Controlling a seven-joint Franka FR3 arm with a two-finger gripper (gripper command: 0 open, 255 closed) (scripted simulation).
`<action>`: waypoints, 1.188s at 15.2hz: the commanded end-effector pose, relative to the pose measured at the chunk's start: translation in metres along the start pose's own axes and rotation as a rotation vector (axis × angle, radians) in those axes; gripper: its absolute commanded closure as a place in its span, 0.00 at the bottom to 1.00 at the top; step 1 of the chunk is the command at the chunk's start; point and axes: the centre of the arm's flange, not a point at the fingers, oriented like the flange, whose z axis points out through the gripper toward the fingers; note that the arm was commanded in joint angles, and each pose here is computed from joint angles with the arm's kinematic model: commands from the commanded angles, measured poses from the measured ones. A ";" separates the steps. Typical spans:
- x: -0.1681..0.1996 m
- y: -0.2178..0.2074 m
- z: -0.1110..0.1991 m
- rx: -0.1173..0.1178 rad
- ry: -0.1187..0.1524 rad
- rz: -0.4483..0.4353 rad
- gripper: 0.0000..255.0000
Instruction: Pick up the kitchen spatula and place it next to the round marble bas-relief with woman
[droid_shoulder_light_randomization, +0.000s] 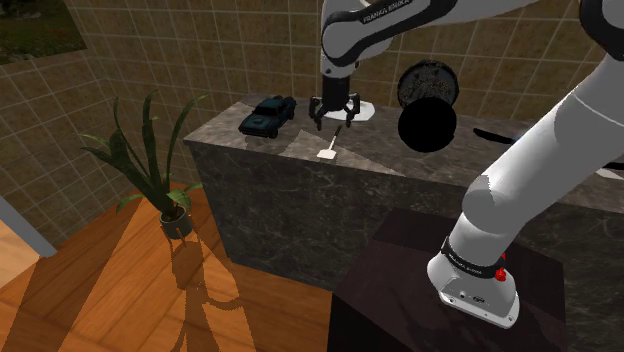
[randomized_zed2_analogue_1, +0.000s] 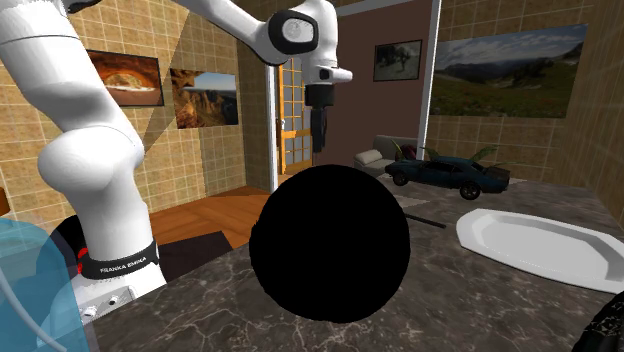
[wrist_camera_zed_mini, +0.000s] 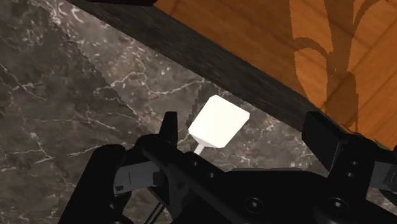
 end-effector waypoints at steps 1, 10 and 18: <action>0.022 0.003 0.012 -0.001 0.008 0.073 0.00; 0.118 0.030 0.068 -0.008 0.039 0.386 0.00; 0.159 0.052 0.109 -0.012 0.053 0.528 0.00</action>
